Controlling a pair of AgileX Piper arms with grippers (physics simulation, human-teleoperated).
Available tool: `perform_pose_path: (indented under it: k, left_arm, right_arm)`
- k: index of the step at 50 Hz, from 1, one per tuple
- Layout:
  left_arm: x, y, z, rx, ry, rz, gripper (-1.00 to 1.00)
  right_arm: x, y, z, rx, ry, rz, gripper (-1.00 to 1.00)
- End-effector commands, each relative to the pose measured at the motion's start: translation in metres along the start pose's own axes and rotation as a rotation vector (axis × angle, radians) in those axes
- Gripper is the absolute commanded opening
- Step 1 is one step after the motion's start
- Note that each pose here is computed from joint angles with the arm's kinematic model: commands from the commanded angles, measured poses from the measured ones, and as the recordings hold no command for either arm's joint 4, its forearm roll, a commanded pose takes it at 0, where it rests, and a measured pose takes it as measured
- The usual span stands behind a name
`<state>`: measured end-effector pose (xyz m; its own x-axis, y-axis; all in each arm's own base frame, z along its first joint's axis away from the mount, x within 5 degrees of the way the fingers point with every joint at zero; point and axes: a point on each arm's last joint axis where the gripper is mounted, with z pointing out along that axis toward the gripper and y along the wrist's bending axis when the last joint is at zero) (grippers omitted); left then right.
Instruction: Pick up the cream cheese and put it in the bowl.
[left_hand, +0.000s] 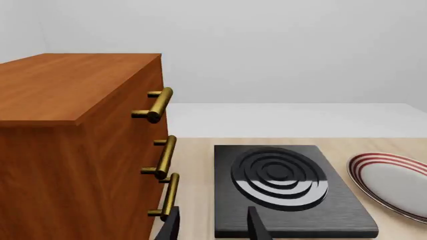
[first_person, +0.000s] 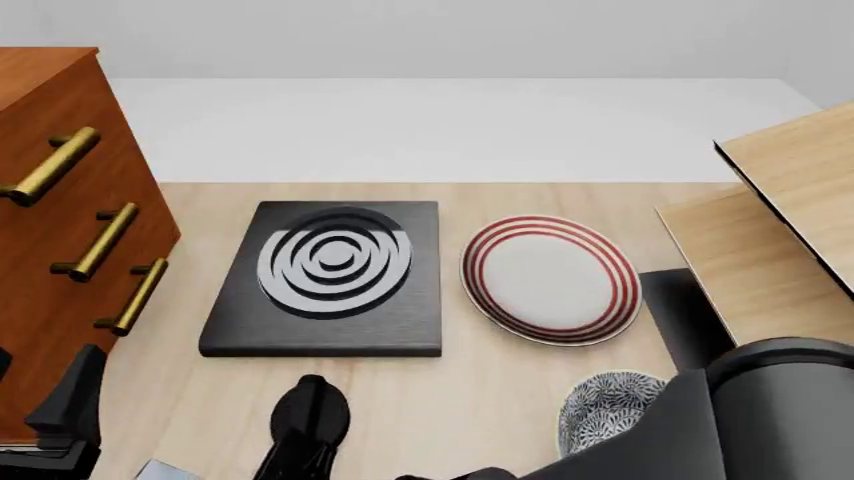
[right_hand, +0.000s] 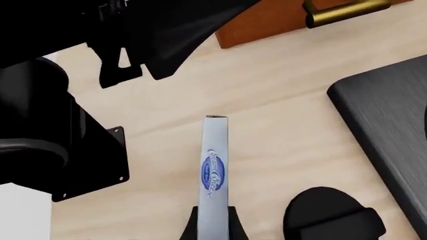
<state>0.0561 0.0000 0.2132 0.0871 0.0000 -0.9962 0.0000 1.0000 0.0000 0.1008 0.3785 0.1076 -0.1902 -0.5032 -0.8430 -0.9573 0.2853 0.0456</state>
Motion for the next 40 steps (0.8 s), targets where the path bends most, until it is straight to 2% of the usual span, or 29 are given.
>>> perform_pose_path:
  k: [1,18,40]
  left_arm:
    - [0.0,0.0,0.0,0.0,0.0,0.0,1.0]
    - [0.0,0.0,0.0,0.0,0.0,0.0,1.0]
    - [0.0,0.0,0.0,0.0,0.0,0.0,1.0]
  right_arm:
    - [-0.004,0.003,-0.004,-0.006,-0.007,-0.002,-1.0]
    - [-0.027,0.01,-0.049,-0.022,-0.052,-0.034,-1.0]
    - [-0.028,0.004,-0.107,-0.01,-0.052,-0.048,-1.0]
